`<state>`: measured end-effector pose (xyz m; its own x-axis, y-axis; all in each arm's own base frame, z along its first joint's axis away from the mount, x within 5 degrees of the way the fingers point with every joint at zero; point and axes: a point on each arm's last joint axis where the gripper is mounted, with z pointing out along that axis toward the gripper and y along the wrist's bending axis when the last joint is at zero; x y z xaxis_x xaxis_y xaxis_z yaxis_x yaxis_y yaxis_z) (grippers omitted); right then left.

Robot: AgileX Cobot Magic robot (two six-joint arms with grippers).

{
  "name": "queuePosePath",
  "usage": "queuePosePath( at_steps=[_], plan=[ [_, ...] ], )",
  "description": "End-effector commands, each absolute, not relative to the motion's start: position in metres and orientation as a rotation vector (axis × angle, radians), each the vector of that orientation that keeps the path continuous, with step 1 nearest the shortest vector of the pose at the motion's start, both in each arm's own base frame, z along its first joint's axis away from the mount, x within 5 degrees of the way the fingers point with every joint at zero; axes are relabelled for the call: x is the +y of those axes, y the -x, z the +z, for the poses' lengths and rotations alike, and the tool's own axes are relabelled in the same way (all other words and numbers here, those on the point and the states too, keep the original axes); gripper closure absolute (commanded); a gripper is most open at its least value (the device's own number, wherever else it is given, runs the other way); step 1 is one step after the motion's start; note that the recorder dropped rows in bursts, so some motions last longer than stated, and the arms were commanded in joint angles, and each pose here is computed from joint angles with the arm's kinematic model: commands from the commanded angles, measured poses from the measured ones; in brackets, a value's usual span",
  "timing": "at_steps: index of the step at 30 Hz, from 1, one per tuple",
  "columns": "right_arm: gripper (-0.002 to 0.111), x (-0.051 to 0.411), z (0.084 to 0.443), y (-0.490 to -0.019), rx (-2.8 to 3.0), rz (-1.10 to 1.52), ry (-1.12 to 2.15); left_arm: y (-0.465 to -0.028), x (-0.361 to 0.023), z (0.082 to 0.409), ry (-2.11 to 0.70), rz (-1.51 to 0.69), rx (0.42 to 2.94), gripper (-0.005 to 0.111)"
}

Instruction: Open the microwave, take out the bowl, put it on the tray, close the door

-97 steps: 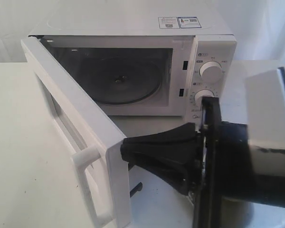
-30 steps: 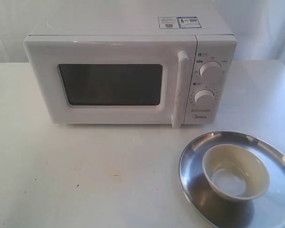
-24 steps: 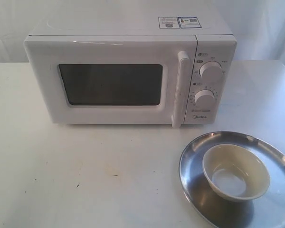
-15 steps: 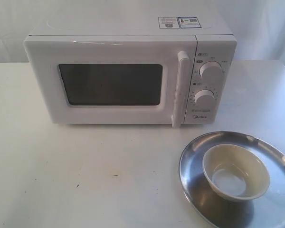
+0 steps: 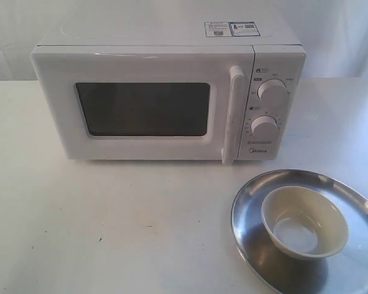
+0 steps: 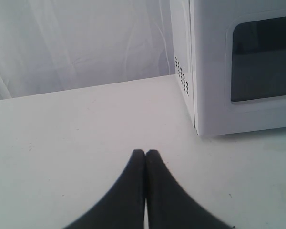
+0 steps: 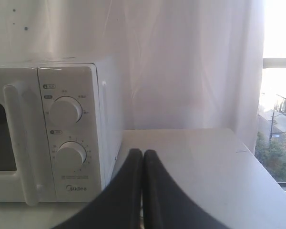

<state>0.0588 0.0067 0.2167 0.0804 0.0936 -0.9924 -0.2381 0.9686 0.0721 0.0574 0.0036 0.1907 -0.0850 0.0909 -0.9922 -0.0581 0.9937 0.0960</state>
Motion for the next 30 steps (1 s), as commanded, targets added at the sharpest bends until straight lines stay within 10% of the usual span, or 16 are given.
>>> queuePosePath(
  at_steps=[1,30],
  plan=[
    [0.108,0.006,0.215,-0.059,1.466,0.226,0.128,-0.057,0.003,0.192,-0.023,0.114,1.643,0.107],
    [0.108,0.023,0.21,-0.052,1.466,0.256,0.398,-0.057,0.003,0.192,-0.023,0.114,1.643,0.107]
  ],
)
